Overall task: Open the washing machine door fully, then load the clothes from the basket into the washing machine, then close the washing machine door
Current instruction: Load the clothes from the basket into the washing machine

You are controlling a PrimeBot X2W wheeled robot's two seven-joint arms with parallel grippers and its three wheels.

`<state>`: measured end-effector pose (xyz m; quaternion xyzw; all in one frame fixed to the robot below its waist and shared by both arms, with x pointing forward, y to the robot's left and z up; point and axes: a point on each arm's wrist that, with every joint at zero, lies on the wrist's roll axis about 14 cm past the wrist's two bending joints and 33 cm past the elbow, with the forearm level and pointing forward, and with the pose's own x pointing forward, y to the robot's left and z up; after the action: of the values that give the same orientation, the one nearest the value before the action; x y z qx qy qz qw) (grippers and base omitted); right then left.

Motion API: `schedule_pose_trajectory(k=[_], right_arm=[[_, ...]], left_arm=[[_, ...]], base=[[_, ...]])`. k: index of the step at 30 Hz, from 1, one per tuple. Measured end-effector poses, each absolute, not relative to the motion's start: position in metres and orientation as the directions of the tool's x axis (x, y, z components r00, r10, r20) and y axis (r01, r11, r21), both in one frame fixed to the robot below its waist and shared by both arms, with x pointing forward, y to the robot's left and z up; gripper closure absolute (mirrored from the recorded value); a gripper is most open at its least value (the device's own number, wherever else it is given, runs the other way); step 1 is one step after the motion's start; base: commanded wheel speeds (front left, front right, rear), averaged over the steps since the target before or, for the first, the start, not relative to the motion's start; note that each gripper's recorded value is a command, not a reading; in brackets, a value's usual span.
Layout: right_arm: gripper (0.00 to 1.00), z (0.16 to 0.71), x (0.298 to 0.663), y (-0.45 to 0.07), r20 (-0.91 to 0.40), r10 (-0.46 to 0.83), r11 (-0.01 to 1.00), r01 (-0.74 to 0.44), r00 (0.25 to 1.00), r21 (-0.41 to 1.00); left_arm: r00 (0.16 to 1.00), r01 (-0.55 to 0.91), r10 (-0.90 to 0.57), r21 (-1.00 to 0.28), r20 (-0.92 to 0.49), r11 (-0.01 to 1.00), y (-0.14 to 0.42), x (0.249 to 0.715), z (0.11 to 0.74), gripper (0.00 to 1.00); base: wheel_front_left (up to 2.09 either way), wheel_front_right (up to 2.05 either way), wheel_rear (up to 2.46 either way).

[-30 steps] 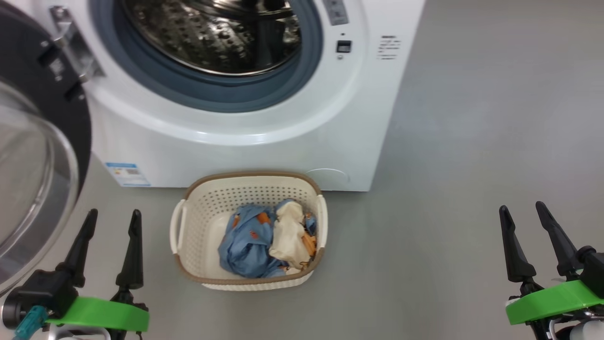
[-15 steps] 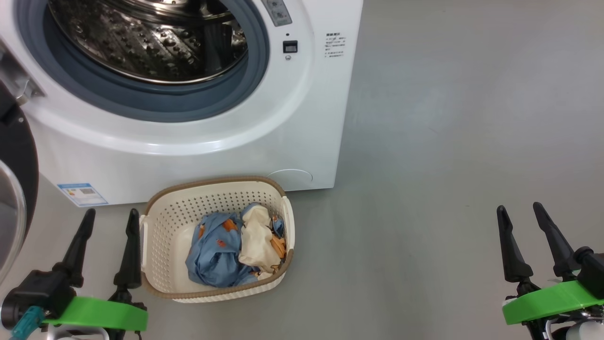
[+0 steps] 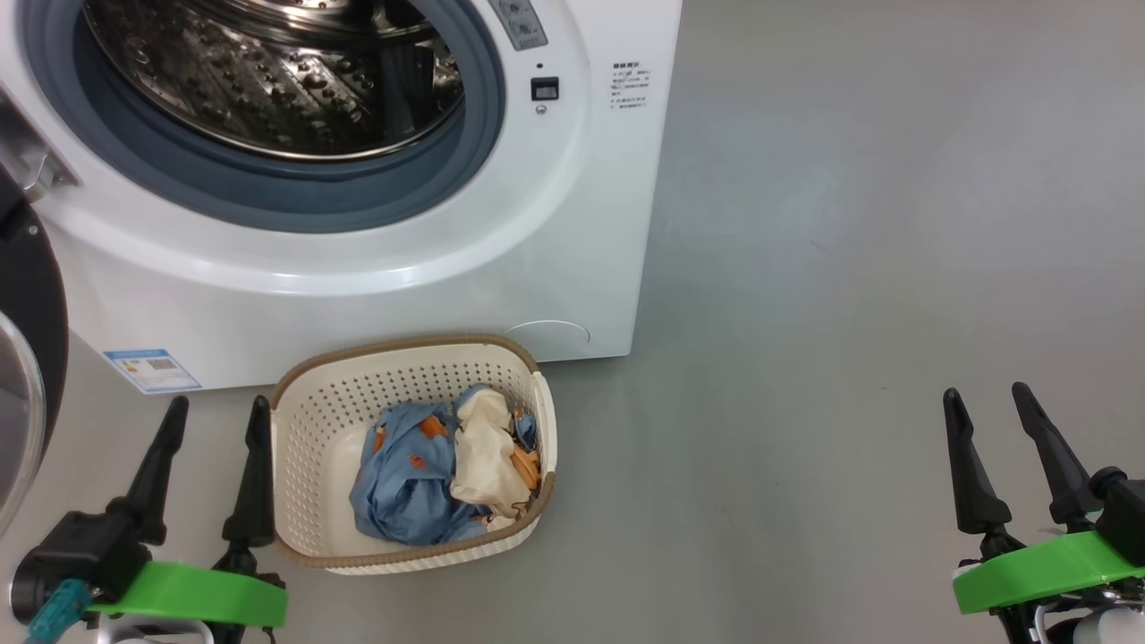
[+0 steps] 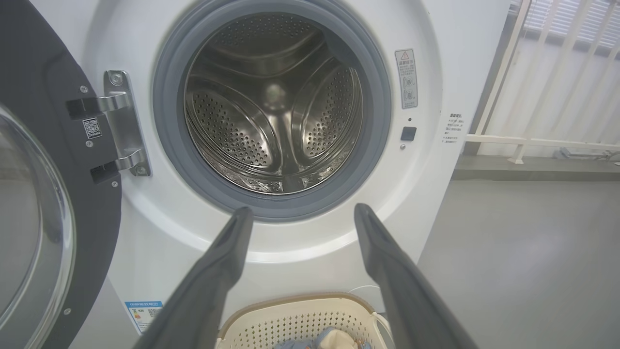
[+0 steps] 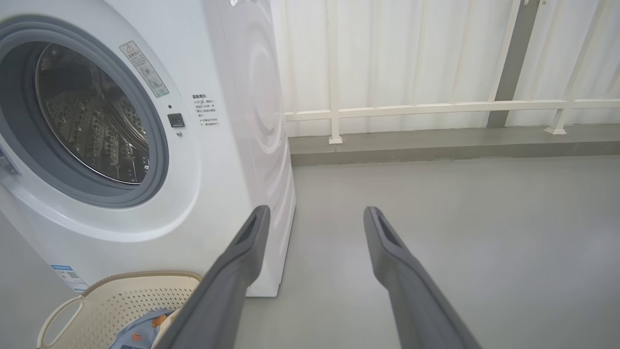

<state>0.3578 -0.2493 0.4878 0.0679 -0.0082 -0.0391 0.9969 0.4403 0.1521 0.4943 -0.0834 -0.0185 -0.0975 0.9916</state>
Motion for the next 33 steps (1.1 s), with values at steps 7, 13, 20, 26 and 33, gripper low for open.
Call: schedule_pose_trajectory(k=[7,13,20,26,33], right_arm=[[0.00,0.486,0.358,-0.252,0.007,-0.088,0.987,0.086,0.996,0.135],[0.00,0.485,0.359,-0.252,0.004,-0.092,0.986,0.091,0.996,0.141],[0.00,0.483,0.358,-0.251,0.000,-0.099,0.984,0.098,0.995,0.151],[0.00,0.483,0.359,-0.251,-0.002,-0.099,0.984,0.099,0.995,0.151],[0.00,0.481,0.360,-0.250,-0.006,-0.097,0.984,0.097,0.995,0.153]], left_arm=[[0.980,0.200,-0.196,-0.161,0.044,0.966,0.152,0.441,0.491,0.00],[0.978,0.207,-0.203,-0.154,0.038,0.966,0.152,0.443,0.489,0.00],[0.975,0.221,-0.218,-0.156,0.032,0.963,0.146,0.443,0.487,0.00],[0.975,0.221,-0.220,-0.176,0.026,0.959,0.141,0.442,0.483,0.00],[0.970,0.233,-0.243,-0.189,-0.029,0.954,0.131,0.436,0.465,0.00]], base=[[0.63,-1.42,0.79],[1.11,-1.75,0.64],[0.61,-0.63,0.02],[0.01,-0.01,0.00],[0.00,0.00,0.00]])
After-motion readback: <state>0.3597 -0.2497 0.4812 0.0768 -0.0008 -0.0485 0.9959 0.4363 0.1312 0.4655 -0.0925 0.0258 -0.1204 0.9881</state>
